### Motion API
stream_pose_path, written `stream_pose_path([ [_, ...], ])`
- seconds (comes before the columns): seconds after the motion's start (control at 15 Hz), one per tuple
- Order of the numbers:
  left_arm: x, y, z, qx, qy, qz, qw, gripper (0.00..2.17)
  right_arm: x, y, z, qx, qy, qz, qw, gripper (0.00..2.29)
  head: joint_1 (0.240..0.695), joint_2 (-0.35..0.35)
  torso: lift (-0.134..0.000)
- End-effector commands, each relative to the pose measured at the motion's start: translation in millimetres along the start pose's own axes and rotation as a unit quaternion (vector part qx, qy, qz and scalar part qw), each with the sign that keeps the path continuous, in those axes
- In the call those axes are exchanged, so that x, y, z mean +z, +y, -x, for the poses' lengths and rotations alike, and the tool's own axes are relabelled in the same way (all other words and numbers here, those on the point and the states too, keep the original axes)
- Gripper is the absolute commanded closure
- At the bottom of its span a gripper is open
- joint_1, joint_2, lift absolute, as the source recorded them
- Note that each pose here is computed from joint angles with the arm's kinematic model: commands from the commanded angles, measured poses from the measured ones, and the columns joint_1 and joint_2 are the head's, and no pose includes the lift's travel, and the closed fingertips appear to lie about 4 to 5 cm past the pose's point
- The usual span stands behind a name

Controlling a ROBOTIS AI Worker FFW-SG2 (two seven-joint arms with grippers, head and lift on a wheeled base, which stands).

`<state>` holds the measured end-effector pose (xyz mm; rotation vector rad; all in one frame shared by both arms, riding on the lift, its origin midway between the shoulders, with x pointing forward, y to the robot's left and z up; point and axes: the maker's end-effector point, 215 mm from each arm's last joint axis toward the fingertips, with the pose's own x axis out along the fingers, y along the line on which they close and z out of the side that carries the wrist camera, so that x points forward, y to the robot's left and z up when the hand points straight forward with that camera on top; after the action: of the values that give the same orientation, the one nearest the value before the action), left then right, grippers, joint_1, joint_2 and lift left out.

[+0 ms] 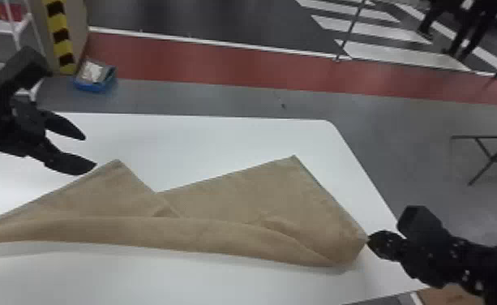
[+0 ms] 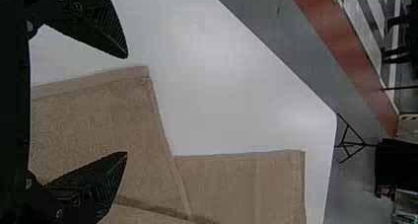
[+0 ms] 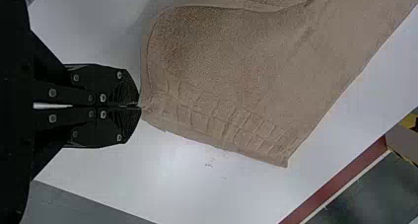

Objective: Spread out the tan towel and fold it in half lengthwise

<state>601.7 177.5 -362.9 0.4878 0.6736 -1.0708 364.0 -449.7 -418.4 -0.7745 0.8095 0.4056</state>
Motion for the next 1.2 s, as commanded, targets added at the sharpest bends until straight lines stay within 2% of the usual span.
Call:
stream_pose_path([
  [0.0, 5, 3, -28, 0.001, 0.014, -0.017, 0.9998, 0.21, 1, 7, 2, 0.000, 0.000, -0.002, 1.0000, 1.66, 0.695, -0.300, -0.123],
  [0.27, -1, 17, -64, 0.033, 0.030, -0.006, 0.9990, 0.21, -2, 14, 2, 0.004, 0.003, -0.005, 1.0000, 1.66, 0.695, -0.314, -0.123],
  [0.4, -10, 16, -74, 0.038, 0.047, -0.016, 0.9981, 0.33, -3, 15, 3, 0.004, 0.004, -0.004, 1.0000, 1.66, 0.695, -0.316, -0.123],
  [0.53, -22, 22, -76, 0.046, 0.058, -0.016, 0.9971, 0.36, -3, 14, 4, 0.003, 0.005, -0.003, 1.0000, 1.66, 0.695, -0.319, -0.123],
  [0.67, -33, 26, -79, 0.058, 0.070, -0.018, 0.9957, 0.51, -3, 12, 4, 0.001, 0.005, -0.004, 1.0000, 1.66, 0.695, -0.318, -0.123],
  [0.93, -39, 40, -83, 0.099, 0.072, -0.011, 0.9924, 0.51, -4, 8, 5, -0.002, 0.006, -0.004, 1.0000, 1.66, 0.695, -0.300, -0.123],
  [1.13, -43, 39, -85, 0.095, 0.079, -0.009, 0.9923, 0.52, -7, 7, 6, -0.002, 0.009, -0.003, 1.0000, 1.66, 0.695, -0.298, -0.123],
])
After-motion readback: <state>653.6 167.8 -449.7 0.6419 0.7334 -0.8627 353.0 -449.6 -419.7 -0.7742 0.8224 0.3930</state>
